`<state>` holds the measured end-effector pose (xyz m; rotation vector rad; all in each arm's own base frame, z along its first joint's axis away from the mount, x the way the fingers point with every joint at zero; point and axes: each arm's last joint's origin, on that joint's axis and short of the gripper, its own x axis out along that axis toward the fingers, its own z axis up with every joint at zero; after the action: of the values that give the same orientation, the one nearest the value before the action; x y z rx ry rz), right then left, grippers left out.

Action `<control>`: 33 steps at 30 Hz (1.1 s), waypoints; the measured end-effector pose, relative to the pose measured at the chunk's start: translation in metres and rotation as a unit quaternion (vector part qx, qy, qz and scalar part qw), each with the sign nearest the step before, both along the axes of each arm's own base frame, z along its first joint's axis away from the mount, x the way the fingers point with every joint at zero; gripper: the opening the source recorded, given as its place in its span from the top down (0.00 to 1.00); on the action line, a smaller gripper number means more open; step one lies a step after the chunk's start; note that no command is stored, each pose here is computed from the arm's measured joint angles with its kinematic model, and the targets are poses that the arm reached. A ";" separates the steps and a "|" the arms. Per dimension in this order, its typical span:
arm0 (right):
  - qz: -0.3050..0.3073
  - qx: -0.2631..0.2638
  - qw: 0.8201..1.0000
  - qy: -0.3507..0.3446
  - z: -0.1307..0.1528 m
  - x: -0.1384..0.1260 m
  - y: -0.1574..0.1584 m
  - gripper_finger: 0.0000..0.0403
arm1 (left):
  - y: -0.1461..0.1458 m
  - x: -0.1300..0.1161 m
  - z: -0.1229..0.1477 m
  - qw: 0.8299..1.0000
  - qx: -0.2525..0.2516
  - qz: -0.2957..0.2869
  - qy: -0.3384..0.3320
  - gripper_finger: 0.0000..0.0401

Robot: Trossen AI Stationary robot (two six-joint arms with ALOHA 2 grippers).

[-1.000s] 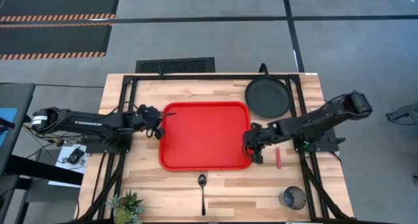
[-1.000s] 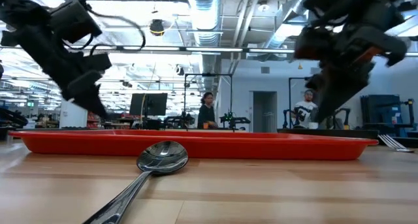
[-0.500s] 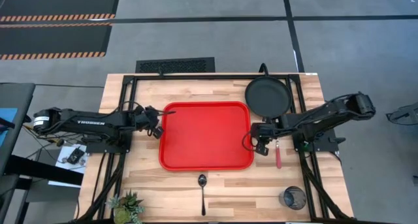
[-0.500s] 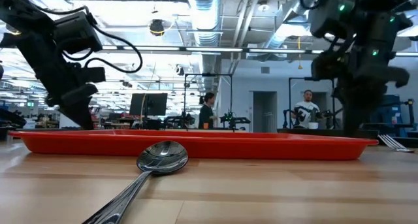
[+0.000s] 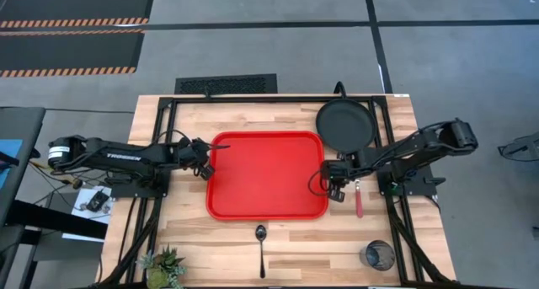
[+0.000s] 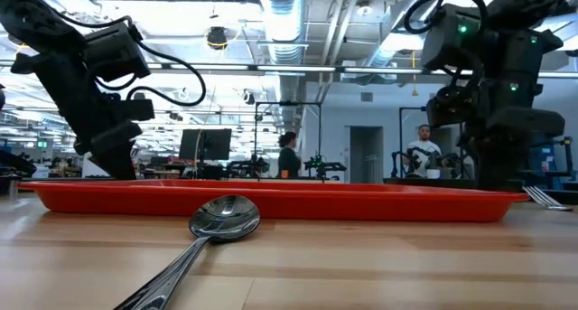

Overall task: Pick and place plate/cup/fork/spoon on tray
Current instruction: Prepare the red serving tray, then put the black plate on the center of the red serving tray

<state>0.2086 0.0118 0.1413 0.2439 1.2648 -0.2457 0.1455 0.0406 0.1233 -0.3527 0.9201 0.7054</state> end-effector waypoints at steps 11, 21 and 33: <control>0.016 0.011 1.000 -0.016 0.001 0.003 0.009 0.99 | -0.001 0.001 0.000 1.000 -0.017 -0.006 -0.008 1.00; 0.019 0.018 1.000 -0.018 0.001 0.002 0.014 0.99 | -0.001 0.001 0.000 1.000 -0.021 -0.005 -0.011 1.00; 0.029 0.022 0.999 0.007 0.009 -0.007 0.012 0.97 | -0.003 -0.013 0.013 1.000 -0.004 0.003 -0.021 1.00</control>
<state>0.2018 0.0242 0.1504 0.2427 1.2901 -0.1709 0.1328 0.0373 0.1361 -0.3761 0.8824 0.6970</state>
